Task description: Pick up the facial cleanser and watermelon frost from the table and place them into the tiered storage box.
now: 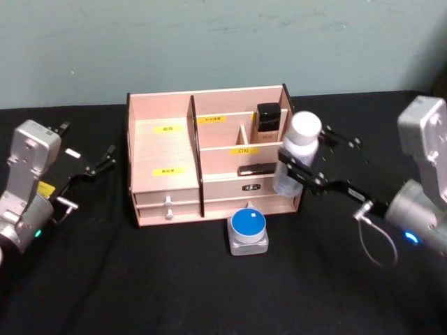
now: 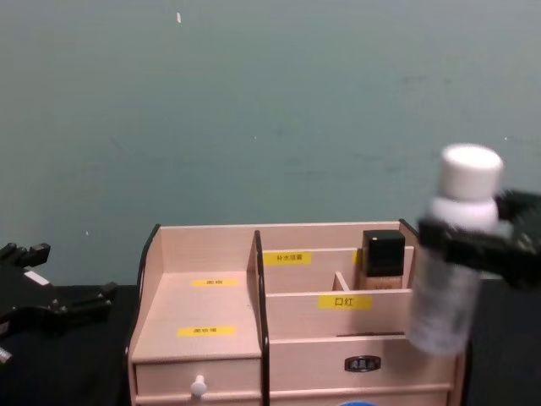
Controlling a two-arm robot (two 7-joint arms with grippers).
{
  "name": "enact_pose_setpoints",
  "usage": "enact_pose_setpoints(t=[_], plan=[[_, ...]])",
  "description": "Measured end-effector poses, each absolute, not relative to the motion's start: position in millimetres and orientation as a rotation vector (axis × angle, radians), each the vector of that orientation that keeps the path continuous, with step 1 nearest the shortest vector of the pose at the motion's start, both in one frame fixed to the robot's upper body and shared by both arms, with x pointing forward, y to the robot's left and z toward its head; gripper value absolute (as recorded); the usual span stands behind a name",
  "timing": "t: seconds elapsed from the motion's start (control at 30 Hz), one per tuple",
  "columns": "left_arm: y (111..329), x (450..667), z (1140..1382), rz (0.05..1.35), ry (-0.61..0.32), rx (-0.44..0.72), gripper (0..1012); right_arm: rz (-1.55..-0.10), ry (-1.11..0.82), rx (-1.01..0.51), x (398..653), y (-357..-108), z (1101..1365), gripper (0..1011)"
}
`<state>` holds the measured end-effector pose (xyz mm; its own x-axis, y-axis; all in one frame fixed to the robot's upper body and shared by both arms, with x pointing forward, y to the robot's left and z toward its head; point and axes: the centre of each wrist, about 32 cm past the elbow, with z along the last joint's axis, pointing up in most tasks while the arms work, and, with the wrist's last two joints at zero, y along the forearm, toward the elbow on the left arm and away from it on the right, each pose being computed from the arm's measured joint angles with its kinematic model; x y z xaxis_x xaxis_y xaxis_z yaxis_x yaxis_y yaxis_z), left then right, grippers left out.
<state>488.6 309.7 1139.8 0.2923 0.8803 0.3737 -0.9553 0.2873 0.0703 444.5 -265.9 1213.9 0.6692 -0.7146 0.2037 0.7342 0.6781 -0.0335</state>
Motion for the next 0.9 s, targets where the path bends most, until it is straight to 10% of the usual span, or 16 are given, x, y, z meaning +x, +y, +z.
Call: enact_pose_setpoints(t=[0.9], plan=[[309.7,488.6,1139.8,1.248,-0.285,0.305,1010,-0.76,-0.224,-0.105,533.0,-209.6,1226.3,615]])
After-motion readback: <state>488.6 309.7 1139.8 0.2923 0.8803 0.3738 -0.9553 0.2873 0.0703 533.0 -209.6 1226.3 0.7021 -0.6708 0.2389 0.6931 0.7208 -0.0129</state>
